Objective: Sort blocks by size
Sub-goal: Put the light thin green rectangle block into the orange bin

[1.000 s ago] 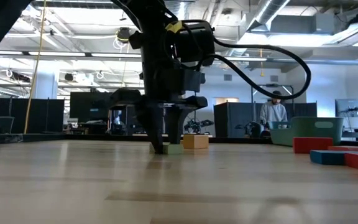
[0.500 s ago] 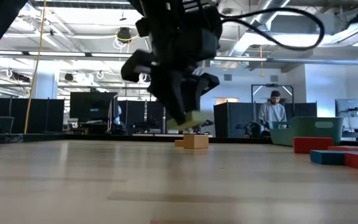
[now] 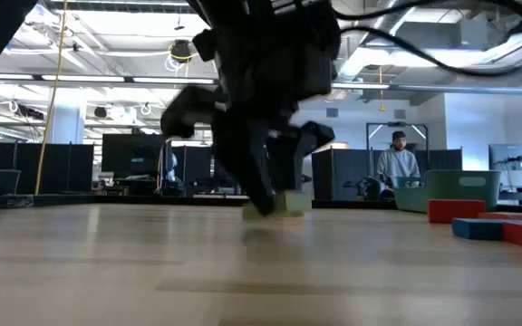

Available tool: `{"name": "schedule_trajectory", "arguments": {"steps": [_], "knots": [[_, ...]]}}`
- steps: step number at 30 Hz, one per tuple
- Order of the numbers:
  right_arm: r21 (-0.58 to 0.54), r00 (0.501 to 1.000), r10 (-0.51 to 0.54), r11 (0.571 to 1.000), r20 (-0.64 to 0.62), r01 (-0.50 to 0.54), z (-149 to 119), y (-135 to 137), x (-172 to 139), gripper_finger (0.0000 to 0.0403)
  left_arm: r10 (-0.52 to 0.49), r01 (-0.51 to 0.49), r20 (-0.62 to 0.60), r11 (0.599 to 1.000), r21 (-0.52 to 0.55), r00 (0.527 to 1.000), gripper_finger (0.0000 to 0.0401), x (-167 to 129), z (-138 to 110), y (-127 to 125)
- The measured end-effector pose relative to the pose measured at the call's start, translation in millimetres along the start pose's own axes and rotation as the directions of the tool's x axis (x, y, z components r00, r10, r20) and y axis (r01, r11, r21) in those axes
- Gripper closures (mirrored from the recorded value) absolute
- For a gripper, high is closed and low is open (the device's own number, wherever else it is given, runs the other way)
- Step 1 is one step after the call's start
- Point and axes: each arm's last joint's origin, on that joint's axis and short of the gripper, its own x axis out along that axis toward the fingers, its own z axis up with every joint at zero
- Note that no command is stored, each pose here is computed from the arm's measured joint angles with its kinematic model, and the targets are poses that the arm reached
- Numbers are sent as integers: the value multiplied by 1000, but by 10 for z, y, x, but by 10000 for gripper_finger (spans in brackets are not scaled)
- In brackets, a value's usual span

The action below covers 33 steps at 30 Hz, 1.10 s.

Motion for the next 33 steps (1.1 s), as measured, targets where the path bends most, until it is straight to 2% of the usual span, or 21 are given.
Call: {"name": "schedule_trajectory", "arguments": {"steps": [5,8,14,19,25,27,33], "knots": [[2,997,-35,999,-69,35,-2,-117,158,159,23,-25,-44,999,-37,999,222,111,-5,-26],[1,997,-22,1000,-75,22,-24,-129,217,159,33,-37,-58,997,-71,998,199,104,-9,-12],[-25,998,59,998,-32,-60,-5,-62,255,159,61,-68,-78,994,-86,995,163,-170,85,-7],[-53,991,123,991,60,-119,128,-23,304,159,124,-146,-156,979,-142,980,157,-672,136,-88],[-88,973,175,983,150,-163,333,-123,512,159,236,-290,-230,926,-241,944,156,-1439,82,-319],[-103,966,181,981,182,-165,406,-176,579,159,268,-326,-225,903,-280,937,156,-1714,56,-433],[-161,927,211,973,310,-167,654,-334,736,159,398,-408,-110,828,-385,911,156,-2435,-54,-858]]}}
